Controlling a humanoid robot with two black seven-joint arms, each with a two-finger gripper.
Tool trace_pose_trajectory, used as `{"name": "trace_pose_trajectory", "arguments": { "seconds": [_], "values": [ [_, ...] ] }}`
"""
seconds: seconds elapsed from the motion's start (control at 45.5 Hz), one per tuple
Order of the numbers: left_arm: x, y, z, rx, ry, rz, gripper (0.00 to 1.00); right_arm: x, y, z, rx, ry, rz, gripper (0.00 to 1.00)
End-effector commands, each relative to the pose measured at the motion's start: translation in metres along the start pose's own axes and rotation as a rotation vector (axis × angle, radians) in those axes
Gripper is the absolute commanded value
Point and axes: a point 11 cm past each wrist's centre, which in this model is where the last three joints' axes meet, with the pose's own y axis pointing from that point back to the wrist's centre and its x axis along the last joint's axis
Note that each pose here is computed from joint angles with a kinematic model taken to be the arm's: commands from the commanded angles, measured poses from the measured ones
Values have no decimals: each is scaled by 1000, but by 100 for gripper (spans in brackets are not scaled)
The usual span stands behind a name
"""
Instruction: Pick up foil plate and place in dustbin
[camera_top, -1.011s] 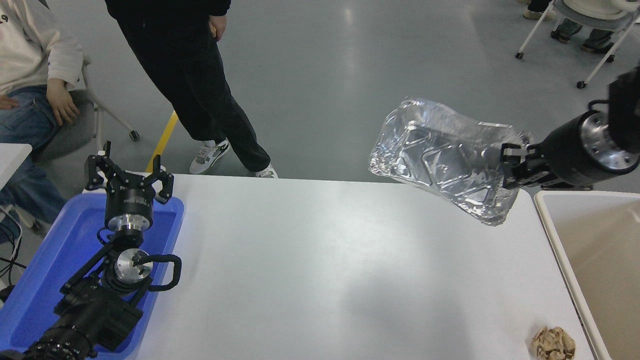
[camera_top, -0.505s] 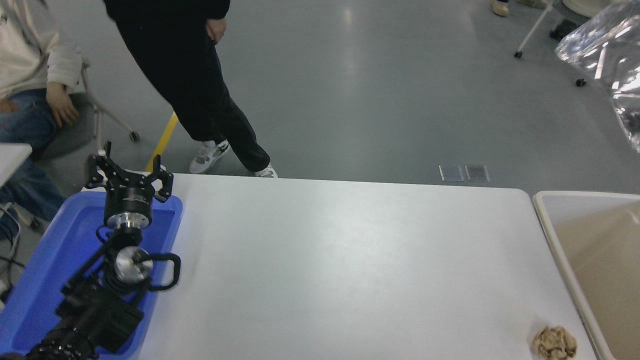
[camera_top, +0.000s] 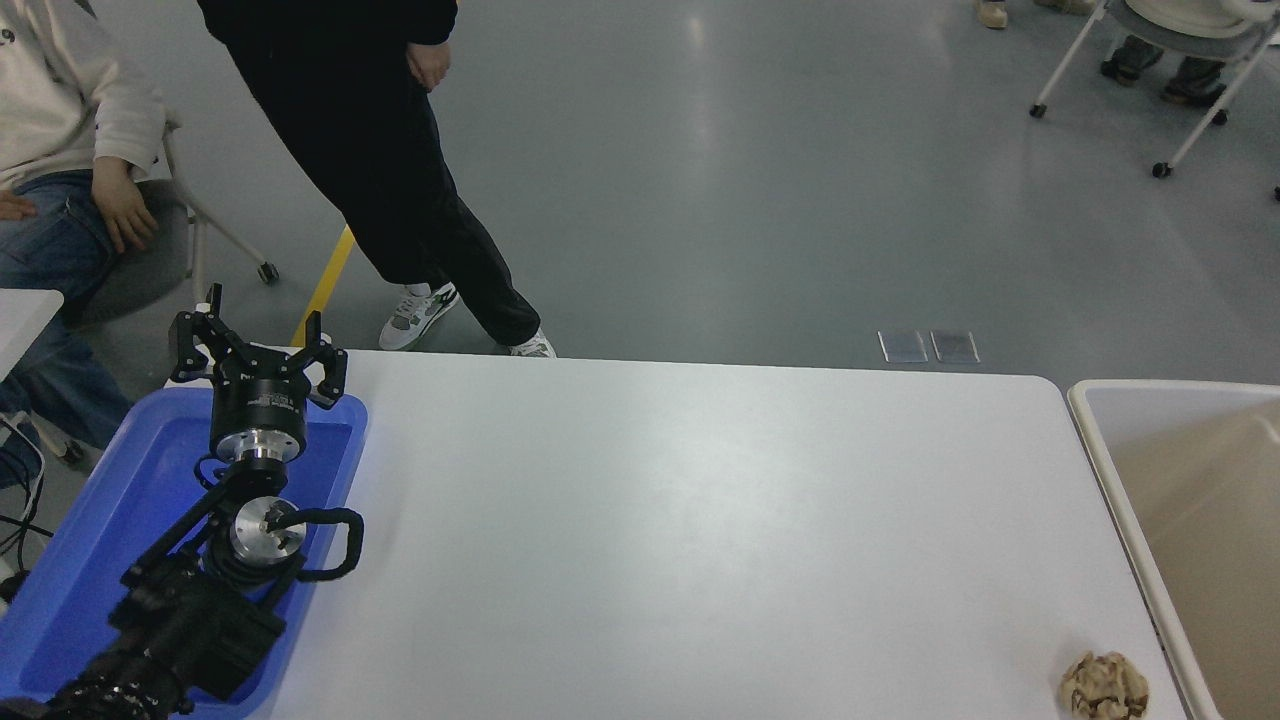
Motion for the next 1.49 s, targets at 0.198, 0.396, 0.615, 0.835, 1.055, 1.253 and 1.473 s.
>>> {"name": "trace_pose_trajectory", "arguments": {
  "seconds": [0.198,0.396,0.615,0.835,1.055,1.253,1.473],
  "values": [
    [0,0,0,0,0,0,99,-53,-41,81,-120,65,35,0],
    [0,0,0,0,0,0,99,-92,-43,116,-152,135,-2,0],
    [0,0,0,0,-1,1,99,-147,-35,163,-200,166,-95,0],
    [0,0,0,0,-1,1,99,-181,-27,189,-210,192,-153,0],
    [0,0,0,0,-1,1,99,-190,-22,202,-226,197,-167,0],
    [0,0,0,0,0,0,99,-187,-23,201,-228,139,-144,97],
    [0,0,0,0,0,0,99,-158,-29,193,-220,114,-93,100]
  ]
}}
